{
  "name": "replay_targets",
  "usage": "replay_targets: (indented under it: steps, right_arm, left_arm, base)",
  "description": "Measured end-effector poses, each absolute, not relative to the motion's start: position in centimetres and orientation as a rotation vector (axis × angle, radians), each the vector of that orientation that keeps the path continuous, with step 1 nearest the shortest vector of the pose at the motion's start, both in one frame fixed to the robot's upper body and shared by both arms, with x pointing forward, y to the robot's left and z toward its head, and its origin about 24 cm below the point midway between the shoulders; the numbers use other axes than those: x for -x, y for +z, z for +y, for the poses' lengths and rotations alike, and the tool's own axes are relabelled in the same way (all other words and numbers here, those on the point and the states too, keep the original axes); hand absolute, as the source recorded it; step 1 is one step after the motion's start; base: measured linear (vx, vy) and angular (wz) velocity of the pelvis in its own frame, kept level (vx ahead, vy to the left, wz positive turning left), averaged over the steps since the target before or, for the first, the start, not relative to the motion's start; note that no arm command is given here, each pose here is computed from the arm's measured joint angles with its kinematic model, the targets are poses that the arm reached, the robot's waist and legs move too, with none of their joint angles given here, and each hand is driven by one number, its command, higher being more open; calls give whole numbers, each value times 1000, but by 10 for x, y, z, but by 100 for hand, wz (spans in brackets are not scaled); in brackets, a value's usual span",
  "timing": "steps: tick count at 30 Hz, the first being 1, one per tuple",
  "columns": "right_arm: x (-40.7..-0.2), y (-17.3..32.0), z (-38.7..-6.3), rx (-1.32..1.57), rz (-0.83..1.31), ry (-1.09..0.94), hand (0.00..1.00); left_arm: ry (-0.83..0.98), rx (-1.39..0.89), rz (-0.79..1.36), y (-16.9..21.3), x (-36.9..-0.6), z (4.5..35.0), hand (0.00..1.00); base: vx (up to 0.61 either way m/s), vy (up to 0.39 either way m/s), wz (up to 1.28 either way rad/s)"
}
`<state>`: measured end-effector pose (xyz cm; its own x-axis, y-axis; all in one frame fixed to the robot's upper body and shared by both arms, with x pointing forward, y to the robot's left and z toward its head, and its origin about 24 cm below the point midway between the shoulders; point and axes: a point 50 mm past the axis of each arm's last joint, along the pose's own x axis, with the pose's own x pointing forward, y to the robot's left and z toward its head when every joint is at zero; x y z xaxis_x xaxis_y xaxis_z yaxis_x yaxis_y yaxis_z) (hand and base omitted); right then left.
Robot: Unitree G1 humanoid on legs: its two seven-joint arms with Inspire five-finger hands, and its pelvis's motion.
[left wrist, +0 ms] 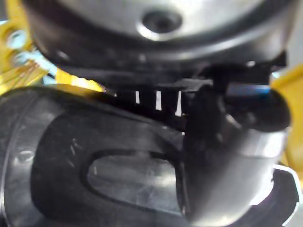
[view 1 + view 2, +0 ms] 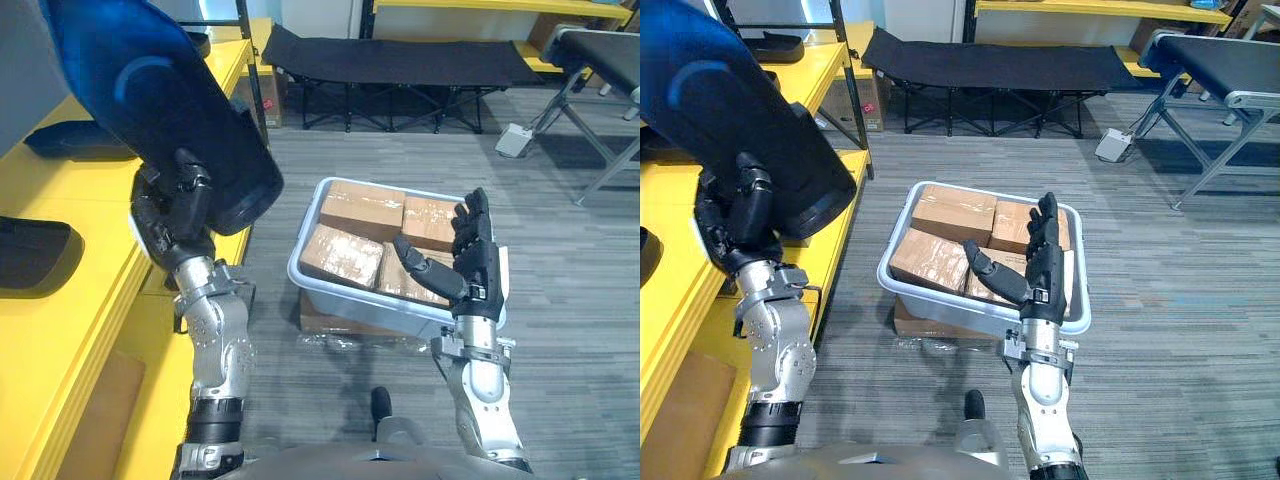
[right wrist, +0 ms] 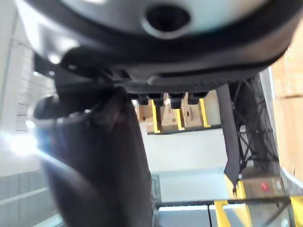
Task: Walk over and take three plastic housings, then place them on the shelf
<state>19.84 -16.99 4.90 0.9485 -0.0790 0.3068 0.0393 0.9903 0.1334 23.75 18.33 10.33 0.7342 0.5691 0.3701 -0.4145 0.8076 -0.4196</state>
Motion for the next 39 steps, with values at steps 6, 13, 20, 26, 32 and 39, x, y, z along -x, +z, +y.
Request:
replay_targets:
  steps: [6,13,20,26,32,39]
  right_arm:
    - [-188,46,-179,-106,-282,-30,100]
    - [-181,41,-198,-74,-239,-174,100]
    - [-185,43,-198,-106,-256,-229,100]
    - [-194,50,-190,-82,-288,-152,100]
    - [-210,62,-182,-27,-340,-44,100]
    - [-209,56,-186,9,-278,-58,100]
  left_arm:
    - [604,106,-462,95,-231,190,0]
    - [554,115,-393,80,-218,196,0]
    - [503,245,-360,76,-192,203,0]
    - [507,228,-486,103,-180,210,0]
    - [659,177,-431,92,-152,236,0]
    - [671,228,-360,79,-132,246,0]
  base:
    - [0,3,-1]
    - [3,4,0]
    - [-24,8,17]
    - [-13,-35,66]
    - [-11,-45,58]
    - [1,-5,107]
